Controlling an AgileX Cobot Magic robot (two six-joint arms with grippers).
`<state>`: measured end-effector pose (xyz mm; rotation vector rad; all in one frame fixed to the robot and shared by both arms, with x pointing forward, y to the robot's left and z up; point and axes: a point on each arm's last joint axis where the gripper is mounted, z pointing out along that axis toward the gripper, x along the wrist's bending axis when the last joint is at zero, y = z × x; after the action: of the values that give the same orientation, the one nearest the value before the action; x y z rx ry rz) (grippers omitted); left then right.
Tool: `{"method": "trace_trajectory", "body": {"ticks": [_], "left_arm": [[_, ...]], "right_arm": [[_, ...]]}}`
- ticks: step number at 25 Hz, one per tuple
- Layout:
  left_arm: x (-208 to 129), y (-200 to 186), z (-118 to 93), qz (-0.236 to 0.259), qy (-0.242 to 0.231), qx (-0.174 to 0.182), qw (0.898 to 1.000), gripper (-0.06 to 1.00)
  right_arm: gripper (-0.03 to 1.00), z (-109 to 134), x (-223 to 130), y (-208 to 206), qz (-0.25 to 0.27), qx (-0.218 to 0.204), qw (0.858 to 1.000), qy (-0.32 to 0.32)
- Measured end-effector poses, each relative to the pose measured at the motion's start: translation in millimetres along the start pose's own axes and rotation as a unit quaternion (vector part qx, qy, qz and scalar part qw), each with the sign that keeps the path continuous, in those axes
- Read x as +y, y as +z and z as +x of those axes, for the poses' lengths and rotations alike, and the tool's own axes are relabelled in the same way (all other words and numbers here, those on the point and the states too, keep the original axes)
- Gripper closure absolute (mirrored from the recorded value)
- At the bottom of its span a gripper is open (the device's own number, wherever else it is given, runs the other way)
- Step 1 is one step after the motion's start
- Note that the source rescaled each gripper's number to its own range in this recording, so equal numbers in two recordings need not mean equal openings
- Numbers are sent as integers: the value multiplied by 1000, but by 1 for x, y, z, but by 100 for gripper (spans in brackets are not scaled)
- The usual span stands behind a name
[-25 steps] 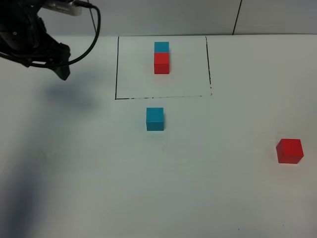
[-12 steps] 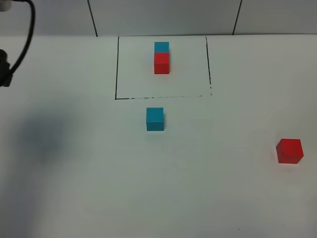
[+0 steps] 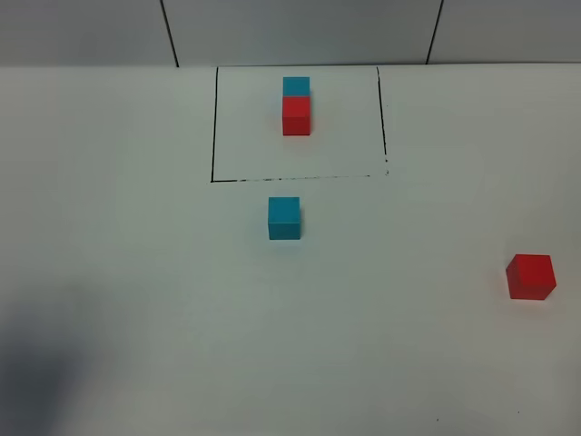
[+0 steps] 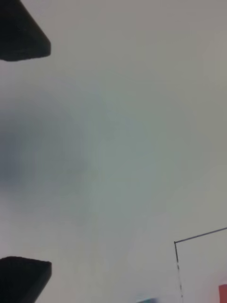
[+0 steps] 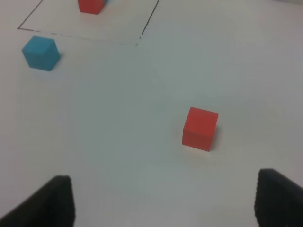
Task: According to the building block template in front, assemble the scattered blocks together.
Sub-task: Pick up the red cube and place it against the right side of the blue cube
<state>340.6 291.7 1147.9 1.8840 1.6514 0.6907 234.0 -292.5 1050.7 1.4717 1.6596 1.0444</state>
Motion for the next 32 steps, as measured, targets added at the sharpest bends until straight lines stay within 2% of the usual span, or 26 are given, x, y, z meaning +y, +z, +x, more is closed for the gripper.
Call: {"method": "trace_trajectory", "body": {"ticks": [10, 16, 24, 29, 32], "left_arm": [[-78, 5, -5, -11, -8, -15, 1000, 6], [-113, 6, -8, -41, -13, -27, 999, 6], [-143, 5, -10, -88, -8, -30, 996, 7], [-151, -3, -12, -127, 6, -39, 991, 7], [-151, -3, -13, -128, 6, -42, 991, 7]], "right_arm": [[39, 0, 0, 0, 0, 0, 1000, 1], [39, 0, 0, 0, 0, 0, 1000, 1], [39, 0, 0, 0, 0, 0, 1000, 1], [39, 0, 0, 0, 0, 0, 1000, 1], [39, 0, 0, 0, 0, 0, 1000, 1]]}}
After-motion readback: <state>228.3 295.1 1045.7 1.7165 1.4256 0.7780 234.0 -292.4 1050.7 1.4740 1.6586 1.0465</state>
